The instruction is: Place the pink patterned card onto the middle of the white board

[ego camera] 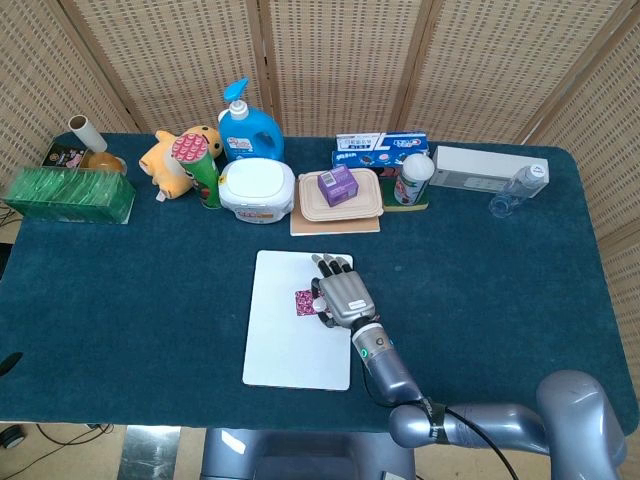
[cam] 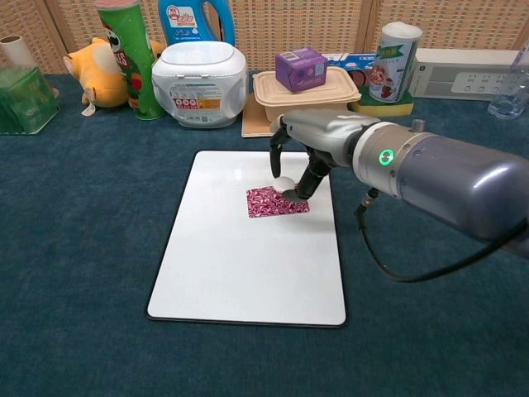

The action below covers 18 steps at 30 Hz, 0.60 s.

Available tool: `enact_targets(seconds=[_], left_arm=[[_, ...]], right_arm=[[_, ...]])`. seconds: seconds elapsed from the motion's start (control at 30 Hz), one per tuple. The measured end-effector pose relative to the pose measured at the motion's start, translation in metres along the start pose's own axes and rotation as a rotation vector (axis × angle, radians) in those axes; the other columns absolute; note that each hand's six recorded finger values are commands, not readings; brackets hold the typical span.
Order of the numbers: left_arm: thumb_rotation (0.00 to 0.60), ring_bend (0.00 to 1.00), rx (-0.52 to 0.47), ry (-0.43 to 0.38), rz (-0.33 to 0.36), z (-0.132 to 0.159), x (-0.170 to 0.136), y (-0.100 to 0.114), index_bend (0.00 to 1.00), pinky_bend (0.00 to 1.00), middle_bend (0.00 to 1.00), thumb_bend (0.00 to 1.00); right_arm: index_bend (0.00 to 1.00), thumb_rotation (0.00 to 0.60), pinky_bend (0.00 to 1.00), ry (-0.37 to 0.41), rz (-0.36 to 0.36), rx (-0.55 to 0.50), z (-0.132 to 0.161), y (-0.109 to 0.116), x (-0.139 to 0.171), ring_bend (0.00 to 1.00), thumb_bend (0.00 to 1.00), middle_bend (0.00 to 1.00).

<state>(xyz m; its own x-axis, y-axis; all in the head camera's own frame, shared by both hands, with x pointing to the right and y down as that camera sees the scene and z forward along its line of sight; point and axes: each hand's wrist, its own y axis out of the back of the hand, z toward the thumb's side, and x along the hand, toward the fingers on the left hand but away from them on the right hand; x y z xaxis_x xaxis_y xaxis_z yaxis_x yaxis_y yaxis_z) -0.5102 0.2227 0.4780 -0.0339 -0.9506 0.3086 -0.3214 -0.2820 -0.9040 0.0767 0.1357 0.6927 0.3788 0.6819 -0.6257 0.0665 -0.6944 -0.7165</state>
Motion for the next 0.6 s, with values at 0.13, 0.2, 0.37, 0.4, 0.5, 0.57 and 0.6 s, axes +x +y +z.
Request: enact_targets(seconds=[0.13,0.2,0.37,0.4,0.5,0.57,0.6], left_arm=[[0.600,0.00,-0.007,0.004,0.000,-0.002,0.001,0.001,0.00,0.00,0.00,0.09],[0.600,0.00,-0.008,0.004,0.000,-0.003,0.001,0.001,0.00,0.00,0.00,0.09],[0.600,0.00,-0.003,0.005,-0.003,-0.002,0.002,0.000,0.00,0.00,0.00,0.09],[0.600,0.00,-0.001,0.005,-0.003,-0.002,0.002,0.000,0.00,0.00,0.00,0.09],[0.600,0.00,0.003,0.004,-0.006,-0.001,0.002,-0.001,0.00,0.00,0.00,0.09],[0.600,0.00,0.003,0.005,-0.007,-0.001,0.002,-0.002,0.00,0.00,0.00,0.09],[0.600,0.00,0.003,0.006,-0.007,-0.001,0.002,-0.002,0.00,0.00,0.00,0.09]], right_arm=[[0.46,0.600,0.07,-0.022,0.008,0.020,0.003,-0.007,-0.007,0.00,0.40,0.07],[0.46,0.600,0.07,-0.031,0.014,0.024,0.004,-0.011,-0.009,0.00,0.40,0.07],[0.46,0.600,0.06,-0.046,0.020,0.040,0.006,-0.017,-0.014,0.00,0.40,0.07],[0.46,0.600,0.06,-0.047,0.021,0.041,0.006,-0.018,-0.014,0.00,0.40,0.07],[0.46,0.600,0.06,-0.050,0.019,0.038,0.009,-0.018,-0.016,0.00,0.40,0.07],[0.46,0.600,0.06,-0.052,0.019,0.041,0.010,-0.019,-0.018,0.00,0.40,0.07],[0.46,0.600,0.06,-0.054,0.019,0.043,0.010,-0.019,-0.019,0.00,0.40,0.07]])
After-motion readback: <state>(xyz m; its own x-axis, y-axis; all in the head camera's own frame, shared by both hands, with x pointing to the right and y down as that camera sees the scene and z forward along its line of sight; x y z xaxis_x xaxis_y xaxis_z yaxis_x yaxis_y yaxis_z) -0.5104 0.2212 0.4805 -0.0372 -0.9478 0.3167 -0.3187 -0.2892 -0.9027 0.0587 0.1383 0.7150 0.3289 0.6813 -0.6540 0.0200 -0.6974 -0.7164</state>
